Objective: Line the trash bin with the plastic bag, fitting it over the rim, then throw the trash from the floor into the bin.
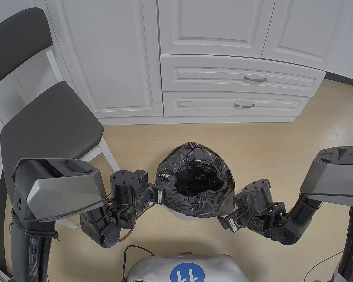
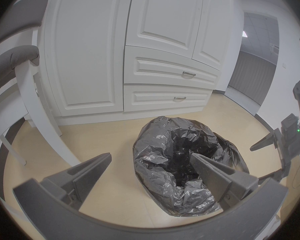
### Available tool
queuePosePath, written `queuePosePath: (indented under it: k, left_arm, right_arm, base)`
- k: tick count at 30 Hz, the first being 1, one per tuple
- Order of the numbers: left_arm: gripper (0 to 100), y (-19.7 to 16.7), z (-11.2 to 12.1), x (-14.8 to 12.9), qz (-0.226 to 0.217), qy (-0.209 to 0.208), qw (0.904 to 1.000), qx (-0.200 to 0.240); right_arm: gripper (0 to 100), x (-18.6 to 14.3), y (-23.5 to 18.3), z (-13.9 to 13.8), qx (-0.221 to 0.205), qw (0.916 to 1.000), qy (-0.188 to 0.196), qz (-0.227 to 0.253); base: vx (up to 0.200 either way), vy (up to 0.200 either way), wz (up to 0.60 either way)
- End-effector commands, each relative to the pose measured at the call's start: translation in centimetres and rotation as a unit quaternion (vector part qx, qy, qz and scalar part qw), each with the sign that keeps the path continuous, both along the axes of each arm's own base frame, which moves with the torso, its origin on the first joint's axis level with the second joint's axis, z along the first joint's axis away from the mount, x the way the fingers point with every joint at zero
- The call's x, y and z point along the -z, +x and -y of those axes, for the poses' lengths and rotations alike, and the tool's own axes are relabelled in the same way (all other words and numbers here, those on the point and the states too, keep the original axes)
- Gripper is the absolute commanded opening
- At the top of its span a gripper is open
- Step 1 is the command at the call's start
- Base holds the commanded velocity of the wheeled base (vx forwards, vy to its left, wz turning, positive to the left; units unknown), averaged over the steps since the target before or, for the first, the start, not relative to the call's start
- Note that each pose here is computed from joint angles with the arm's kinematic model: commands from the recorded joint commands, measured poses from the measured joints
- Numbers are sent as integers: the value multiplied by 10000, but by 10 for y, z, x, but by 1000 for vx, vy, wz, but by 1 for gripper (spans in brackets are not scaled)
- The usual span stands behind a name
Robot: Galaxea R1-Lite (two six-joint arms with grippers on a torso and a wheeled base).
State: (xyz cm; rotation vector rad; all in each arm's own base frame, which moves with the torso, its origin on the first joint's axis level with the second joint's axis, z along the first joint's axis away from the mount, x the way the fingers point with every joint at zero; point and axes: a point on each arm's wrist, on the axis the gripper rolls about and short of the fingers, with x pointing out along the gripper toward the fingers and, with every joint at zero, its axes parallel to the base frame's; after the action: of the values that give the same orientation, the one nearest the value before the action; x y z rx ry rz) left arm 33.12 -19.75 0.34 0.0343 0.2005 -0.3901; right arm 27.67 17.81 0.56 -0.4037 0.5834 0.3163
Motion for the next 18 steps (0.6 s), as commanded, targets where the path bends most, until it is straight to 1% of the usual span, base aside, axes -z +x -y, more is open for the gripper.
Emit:
queuePosePath:
  k: [1,2,4,5,6,7,8,9,10,12,14,16,17,18]
  left_arm:
    - [100,-1,1,5,-57,34,10000,18]
    - [100,-2,3,5,-60,28,10000,40]
    - [100,-3,4,5,-60,28,10000,55]
    - [100,-3,4,5,-59,29,10000,55]
    - [100,-3,4,5,-56,36,10000,57]
    - [100,-3,4,5,-56,36,10000,57]
    - [100,-4,5,4,-50,32,10000,72]
    - [100,-4,5,4,-50,32,10000,72]
    - [100,-4,6,4,-49,32,10000,80]
    - [100,-4,6,5,-49,32,9999,88]
    - [100,-4,7,8,-82,52,9999,88]
    - [100,-3,7,9,-82,52,9999,88]
    - [100,-3,7,12,-121,77,9999,88]
    - [100,-3,7,14,-134,85,9998,88]
  right_arm:
    - [100,-3,-9,7,-198,9997,-129,-93]
    - [100,2,-7,7,-218,9995,-169,-162]
    - [100,18,2,8,-126,9992,-244,-288]
    - [100,19,3,8,-111,9993,-240,-282]
    - [100,32,15,12,34,9989,-291,-377]
    - [100,33,16,13,42,9988,-294,-384]
    - [100,45,25,18,184,9982,-325,-462]
    - [100,45,25,18,184,9982,-325,-462]
    - [100,56,34,22,292,9976,-345,-522]
    - [100,62,41,26,375,9973,-338,-541]
    - [100,72,53,25,498,9972,-244,-507]
    - [100,73,56,24,530,9971,-207,-498]
    - [100,75,66,22,728,9962,46,-483]
    - [100,74,70,22,821,9951,123,-530]
  base:
    - [0,0,0]
    - [0,0,0]
    - [0,0,0]
    - [0,0,0]
    - [0,0,0]
    - [0,0,0]
    - [0,0,0]
    - [0,0,0]
    - [0,0,0]
    - [0,0,0]
    - [0,0,0]
    - [0,0,0]
    - [0,0,0]
    - [0,0,0]
